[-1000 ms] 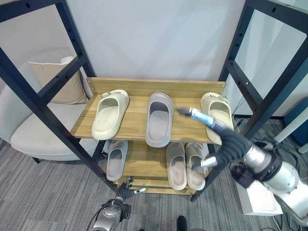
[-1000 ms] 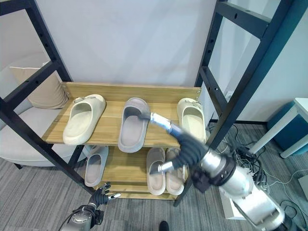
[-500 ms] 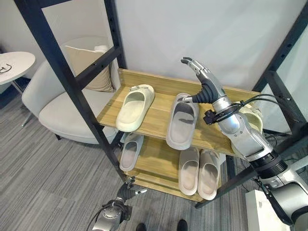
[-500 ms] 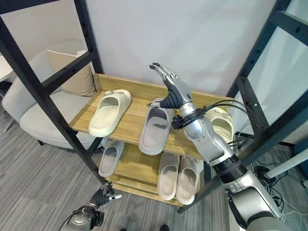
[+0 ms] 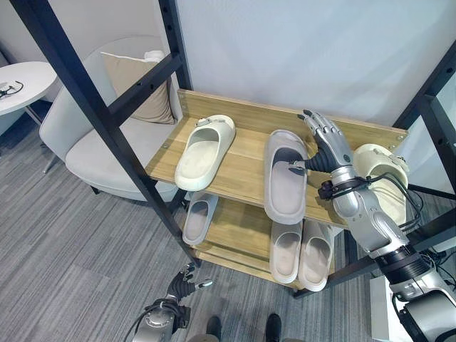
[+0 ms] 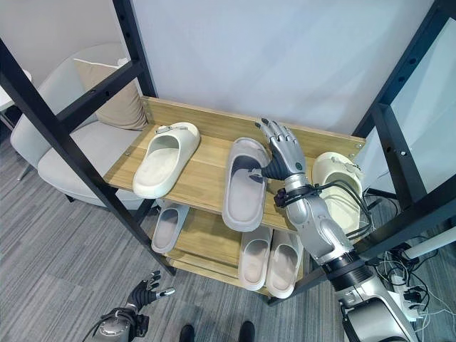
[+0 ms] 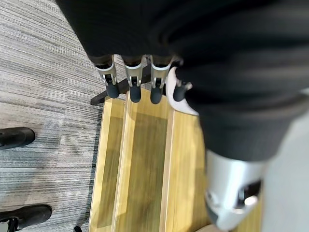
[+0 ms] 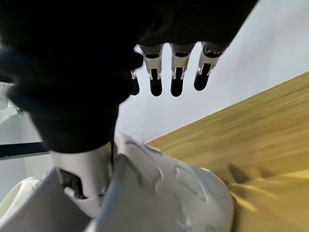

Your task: Arrange the slippers neatly on the shoe rack.

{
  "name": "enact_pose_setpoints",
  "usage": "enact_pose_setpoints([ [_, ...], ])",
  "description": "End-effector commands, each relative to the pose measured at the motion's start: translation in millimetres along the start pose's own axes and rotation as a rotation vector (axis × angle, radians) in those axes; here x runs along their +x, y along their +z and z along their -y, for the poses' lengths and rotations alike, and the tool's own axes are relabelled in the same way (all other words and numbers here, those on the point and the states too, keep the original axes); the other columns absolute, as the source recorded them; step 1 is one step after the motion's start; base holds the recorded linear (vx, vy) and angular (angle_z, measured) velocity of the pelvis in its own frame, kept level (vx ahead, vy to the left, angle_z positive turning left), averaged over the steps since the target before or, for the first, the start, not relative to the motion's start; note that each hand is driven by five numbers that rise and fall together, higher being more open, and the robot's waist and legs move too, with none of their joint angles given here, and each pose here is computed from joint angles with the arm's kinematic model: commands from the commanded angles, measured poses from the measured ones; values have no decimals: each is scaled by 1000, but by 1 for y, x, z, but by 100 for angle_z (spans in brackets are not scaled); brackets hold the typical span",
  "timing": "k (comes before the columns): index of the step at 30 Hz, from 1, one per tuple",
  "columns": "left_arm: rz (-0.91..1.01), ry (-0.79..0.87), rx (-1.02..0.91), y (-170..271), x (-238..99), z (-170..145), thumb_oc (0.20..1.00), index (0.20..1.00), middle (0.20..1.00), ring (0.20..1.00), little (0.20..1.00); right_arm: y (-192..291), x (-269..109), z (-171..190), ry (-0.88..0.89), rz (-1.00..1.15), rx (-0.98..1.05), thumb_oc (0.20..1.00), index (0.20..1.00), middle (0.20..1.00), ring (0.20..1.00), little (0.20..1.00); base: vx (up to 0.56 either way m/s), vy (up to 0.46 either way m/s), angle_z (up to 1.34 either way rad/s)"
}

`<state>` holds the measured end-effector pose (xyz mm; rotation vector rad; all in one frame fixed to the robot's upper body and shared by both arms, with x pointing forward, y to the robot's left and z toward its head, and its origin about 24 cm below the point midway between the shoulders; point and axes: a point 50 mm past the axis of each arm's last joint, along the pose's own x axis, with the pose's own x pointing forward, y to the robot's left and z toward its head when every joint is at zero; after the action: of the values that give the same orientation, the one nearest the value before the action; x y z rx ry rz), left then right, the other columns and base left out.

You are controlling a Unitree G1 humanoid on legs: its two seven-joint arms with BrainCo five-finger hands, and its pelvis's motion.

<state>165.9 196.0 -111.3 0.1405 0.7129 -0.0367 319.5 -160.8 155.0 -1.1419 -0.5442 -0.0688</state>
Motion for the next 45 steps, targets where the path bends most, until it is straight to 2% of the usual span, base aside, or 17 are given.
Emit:
enact_pose_setpoints([
  [1, 123, 1, 41, 30, 8, -3, 1000, 1000, 1000, 1000, 1000, -8, 13, 15, -77, -5, -73, 1000, 1000, 1000, 1000, 1000, 31, 10, 0],
  [2, 127, -3, 43, 30, 7, -2, 1000, 1000, 1000, 1000, 1000, -12, 15, 12, -70, -27, -78, 940, 940, 940, 940, 940, 0, 0, 0],
  [4, 133, -12, 45, 31, 7, -1, 1000, 1000, 1000, 1000, 1000, -18, 23, 9, -60, -56, -87, 354, 354, 354, 354, 354, 0, 0, 0],
  [5, 136, -16, 47, 31, 7, 0, 1000, 1000, 1000, 1000, 1000, -18, 29, 7, -55, -63, -93, 200, 200, 200, 200, 200, 0, 0, 0],
  [12, 126, -20, 36, 28, 7, 1, 1000, 1000, 1000, 1000, 1000, -22, 47, -13, 32, -115, -63, 200, 200, 200, 200, 200, 2, -3, -1],
  [15, 116, 3, 29, 25, 7, -4, 1000, 1000, 1000, 1000, 1000, -16, 40, -9, -35, -110, 75, 200, 200, 200, 200, 200, 5, -2, 2],
  [18, 103, 48, 12, 23, 6, -12, 1000, 1000, 1000, 1000, 1000, -1, 25, 16, -173, -37, 239, 200, 200, 200, 200, 200, 8, -29, 14],
  [21, 66, 96, -20, 13, 1, -20, 1000, 1000, 1000, 1000, 1000, 22, -14, 69, -405, 128, 466, 200, 200, 200, 200, 200, -6, -46, 11],
  [26, 40, 102, -37, 4, -2, -20, 1000, 1000, 1000, 1000, 1000, 40, -43, 84, -403, 251, 725, 200, 200, 200, 200, 200, -18, -28, -8],
  [27, 33, 93, -44, 2, -2, -19, 1000, 1000, 1000, 1000, 1000, 50, -52, 83, -357, 313, 958, 200, 200, 200, 200, 200, -66, -47, -5],
  [29, 23, 85, -54, 1, -1, -15, 1000, 1000, 1000, 1000, 1000, 63, -57, 76, -273, 366, 1137, 200, 200, 200, 200, 200, -61, -43, -13],
  [31, 40, 88, -63, 5, 3, -9, 1000, 1000, 1000, 1000, 1000, 101, -63, 48, -3, 456, 1478, 200, 200, 200, 200, 200, -60, -41, -25],
  [32, 40, 88, -63, 5, 3, -9, 1000, 1000, 1000, 1000, 1000, 101, -63, 48, -3, 456, 1478, 200, 200, 200, 200, 200, -49, -36, -3],
  [33, 65, 81, -52, 12, 7, -5, 1000, 1000, 1000, 1000, 1000, 123, -60, 30, 161, 488, 1546, 200, 200, 200, 200, 200, -32, -22, 3],
  [38, 163, 97, -80, 38, 12, -6, 1000, 1000, 1000, 1000, 1000, 162, -54, -16, 467, 499, 1516, 200, 200, 200, 200, 200, -19, -26, 18],
  [41, 191, 117, -126, 44, 12, -9, 1000, 1000, 1000, 1000, 1000, 167, -56, -32, 537, 493, 1423, 200, 200, 200, 200, 200, 1, -17, 26],
  [45, 195, 129, -156, 43, 10, -12, 1000, 1000, 1000, 1000, 1000, 159, -64, -58, 604, 447, 1175, 200, 200, 200, 200, 200, -7, -11, 17],
])
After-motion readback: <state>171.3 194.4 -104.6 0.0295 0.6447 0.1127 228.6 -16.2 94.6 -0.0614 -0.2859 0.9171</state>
